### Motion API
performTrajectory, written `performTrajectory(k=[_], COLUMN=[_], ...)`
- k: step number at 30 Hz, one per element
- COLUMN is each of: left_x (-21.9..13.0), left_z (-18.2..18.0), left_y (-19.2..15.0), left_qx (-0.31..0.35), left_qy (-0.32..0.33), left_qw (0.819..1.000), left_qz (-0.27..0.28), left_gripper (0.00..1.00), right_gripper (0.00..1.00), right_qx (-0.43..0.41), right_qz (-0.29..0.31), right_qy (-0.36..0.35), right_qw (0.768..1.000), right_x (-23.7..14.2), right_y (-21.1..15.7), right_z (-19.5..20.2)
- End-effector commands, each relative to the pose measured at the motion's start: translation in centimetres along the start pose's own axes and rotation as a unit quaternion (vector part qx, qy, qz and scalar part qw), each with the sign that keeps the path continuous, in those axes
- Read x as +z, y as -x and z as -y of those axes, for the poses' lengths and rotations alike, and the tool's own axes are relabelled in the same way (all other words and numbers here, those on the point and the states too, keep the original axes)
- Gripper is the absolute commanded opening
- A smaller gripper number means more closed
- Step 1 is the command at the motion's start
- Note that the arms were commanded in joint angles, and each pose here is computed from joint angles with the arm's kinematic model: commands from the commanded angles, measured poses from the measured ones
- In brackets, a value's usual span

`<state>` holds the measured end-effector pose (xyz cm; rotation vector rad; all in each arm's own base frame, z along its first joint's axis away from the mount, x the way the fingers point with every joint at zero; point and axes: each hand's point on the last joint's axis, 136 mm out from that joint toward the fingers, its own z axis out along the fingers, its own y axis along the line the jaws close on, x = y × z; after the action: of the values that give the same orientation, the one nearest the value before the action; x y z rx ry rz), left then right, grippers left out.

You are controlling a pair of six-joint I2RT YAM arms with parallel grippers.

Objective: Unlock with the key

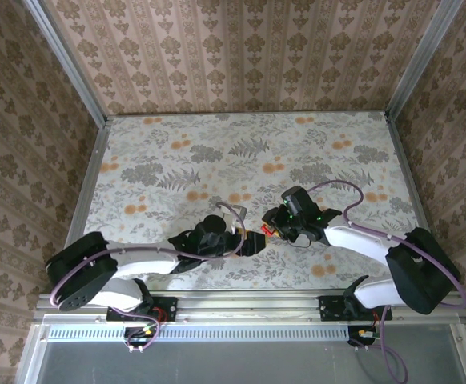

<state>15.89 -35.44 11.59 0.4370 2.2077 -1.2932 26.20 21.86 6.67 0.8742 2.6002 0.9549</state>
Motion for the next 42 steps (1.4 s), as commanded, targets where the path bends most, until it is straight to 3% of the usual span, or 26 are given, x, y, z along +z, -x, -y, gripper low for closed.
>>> performTrajectory(k=[1, 13, 18, 24, 31, 38, 42], left_x=[0.4, 2.0, 1.9, 2.2, 2.2, 2.5, 2.6], left_z=[1.7, -0.4, 1.0, 0.3, -1.0, -0.9, -0.5], left_y=[1.2, 1.7, 2.0, 0.2, -0.3, 0.5, 0.8], left_qx=[-0.057, -0.114, -0.090, 0.015, 0.138, 0.285, 0.393], left_qy=[-0.050, -0.048, -0.078, -0.013, 0.079, 0.125, 0.146], left_qw=[0.997, 0.992, 0.992, 1.000, 0.987, 0.950, 0.908], left_qz=[0.019, 0.033, 0.042, 0.005, -0.020, -0.002, 0.020], left_gripper=[0.81, 0.74, 0.74, 0.74, 0.74, 0.74, 0.75], right_gripper=[0.11, 0.11, 0.11, 0.11, 0.12, 0.12, 0.12], right_qx=[0.001, 0.002, 0.000, -0.004, -0.004, -0.004, -0.006], right_qz=[0.015, 0.019, 0.018, 0.009, 0.005, -0.001, -0.002], right_qy=[0.024, 0.035, 0.038, 0.027, 0.026, 0.025, 0.024], right_qw=[1.000, 0.999, 0.999, 1.000, 1.000, 1.000, 1.000], right_x=[-0.9, -1.6, -1.4, -1.2, -1.1, -0.8, -0.8], right_y=[0.7, 0.6, 0.6, 0.4, 0.3, 0.1, 0.1], right_z=[-1.8, -2.0, -2.1, -2.1, -2.2, -2.1, -2.1])
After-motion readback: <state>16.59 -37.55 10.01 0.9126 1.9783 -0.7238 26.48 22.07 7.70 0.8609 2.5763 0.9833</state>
